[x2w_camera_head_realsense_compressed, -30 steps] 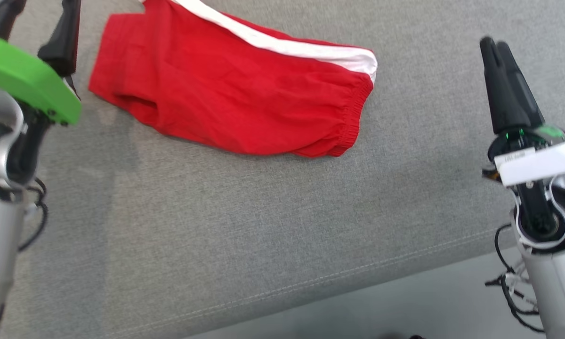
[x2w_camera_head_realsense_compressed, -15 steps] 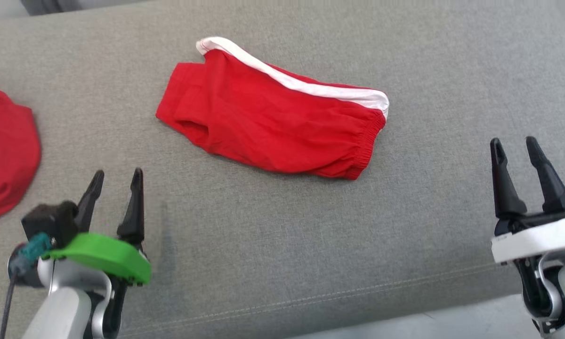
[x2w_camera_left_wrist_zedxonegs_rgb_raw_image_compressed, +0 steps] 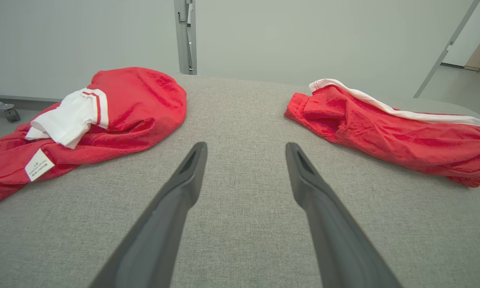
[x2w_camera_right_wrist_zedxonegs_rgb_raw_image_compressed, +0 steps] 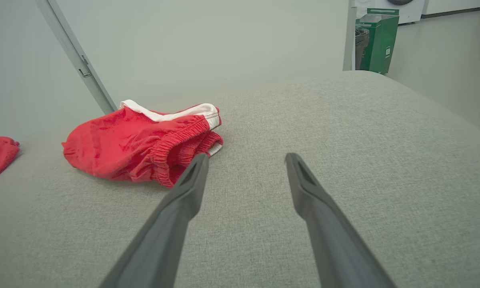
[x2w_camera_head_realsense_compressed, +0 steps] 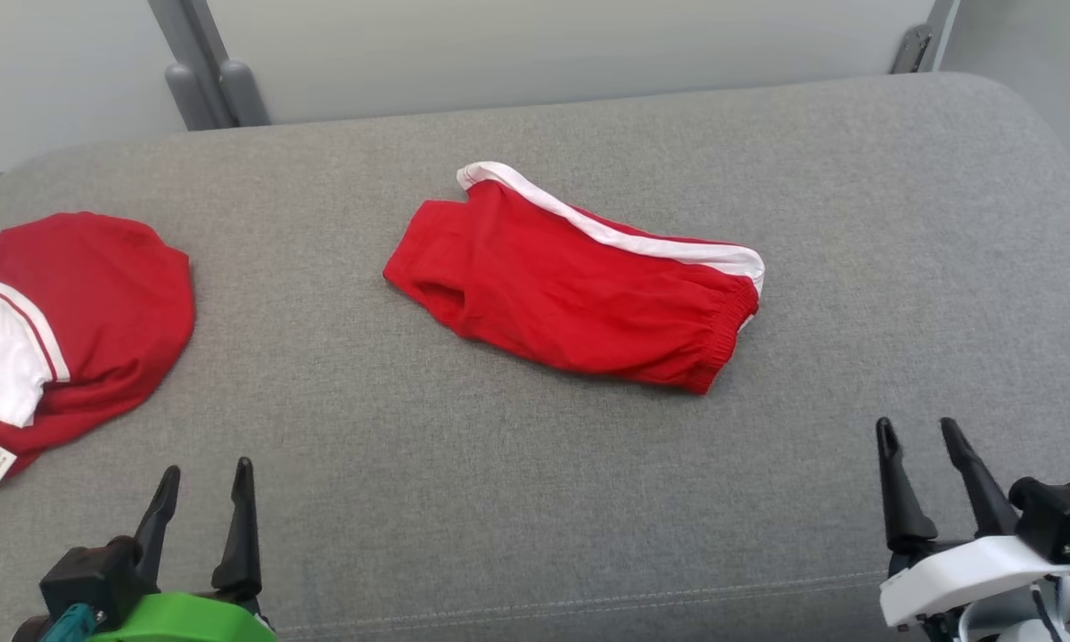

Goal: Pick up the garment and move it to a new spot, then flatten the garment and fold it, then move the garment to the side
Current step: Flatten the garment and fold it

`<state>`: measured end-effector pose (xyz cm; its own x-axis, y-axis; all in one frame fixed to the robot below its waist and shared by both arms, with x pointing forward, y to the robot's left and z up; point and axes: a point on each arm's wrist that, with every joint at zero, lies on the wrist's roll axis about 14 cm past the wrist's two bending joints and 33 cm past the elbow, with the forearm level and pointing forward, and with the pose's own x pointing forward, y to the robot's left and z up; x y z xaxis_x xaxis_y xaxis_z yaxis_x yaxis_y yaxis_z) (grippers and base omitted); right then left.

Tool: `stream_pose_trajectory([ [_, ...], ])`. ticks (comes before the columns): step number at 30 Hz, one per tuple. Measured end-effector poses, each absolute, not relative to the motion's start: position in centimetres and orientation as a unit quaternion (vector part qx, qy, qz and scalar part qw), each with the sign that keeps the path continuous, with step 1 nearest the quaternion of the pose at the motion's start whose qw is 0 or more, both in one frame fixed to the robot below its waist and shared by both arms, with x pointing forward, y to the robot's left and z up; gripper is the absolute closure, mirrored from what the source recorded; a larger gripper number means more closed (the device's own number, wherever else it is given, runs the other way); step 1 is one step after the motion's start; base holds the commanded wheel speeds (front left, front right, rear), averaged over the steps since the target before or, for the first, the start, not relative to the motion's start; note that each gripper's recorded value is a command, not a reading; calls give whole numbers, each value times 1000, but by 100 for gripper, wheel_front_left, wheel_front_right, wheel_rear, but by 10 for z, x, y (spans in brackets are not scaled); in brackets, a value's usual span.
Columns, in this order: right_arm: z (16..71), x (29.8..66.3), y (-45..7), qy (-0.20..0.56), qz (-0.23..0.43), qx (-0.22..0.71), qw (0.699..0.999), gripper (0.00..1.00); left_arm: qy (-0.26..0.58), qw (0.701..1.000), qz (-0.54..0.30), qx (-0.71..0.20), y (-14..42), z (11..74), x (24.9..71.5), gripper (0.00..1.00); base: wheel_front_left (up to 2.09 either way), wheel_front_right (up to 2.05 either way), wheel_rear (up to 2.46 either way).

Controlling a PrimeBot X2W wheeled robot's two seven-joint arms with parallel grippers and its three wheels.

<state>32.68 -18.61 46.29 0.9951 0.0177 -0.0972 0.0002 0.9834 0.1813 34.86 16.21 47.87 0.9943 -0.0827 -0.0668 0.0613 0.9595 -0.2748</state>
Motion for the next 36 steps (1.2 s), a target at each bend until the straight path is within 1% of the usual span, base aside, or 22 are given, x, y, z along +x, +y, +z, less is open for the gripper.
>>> stream_pose_trajectory([
  [5,470,324,-162,37,23,116,992,0,26,989,-17,-142,173,486,335,0,0,0,0],
  [14,480,320,-168,17,7,117,993,0,-10,989,-37,-142,162,508,335,0,0,0,0],
  [22,490,324,-170,1,8,106,994,0,-24,990,-34,-135,165,516,330,0,0,0,0],
  [25,492,326,-171,-4,2,116,993,0,-23,990,-30,-137,166,515,326,0,0,0,0],
  [30,492,329,-164,-4,-22,210,977,0,-24,989,-26,-144,165,516,322,0,0,0,0],
  [34,481,332,-158,12,-44,325,945,0,-20,988,-29,-149,161,514,323,0,0,0,0],
  [36,469,334,-158,32,-51,367,928,0,-19,988,-31,-150,158,515,323,0,0,0,0],
])
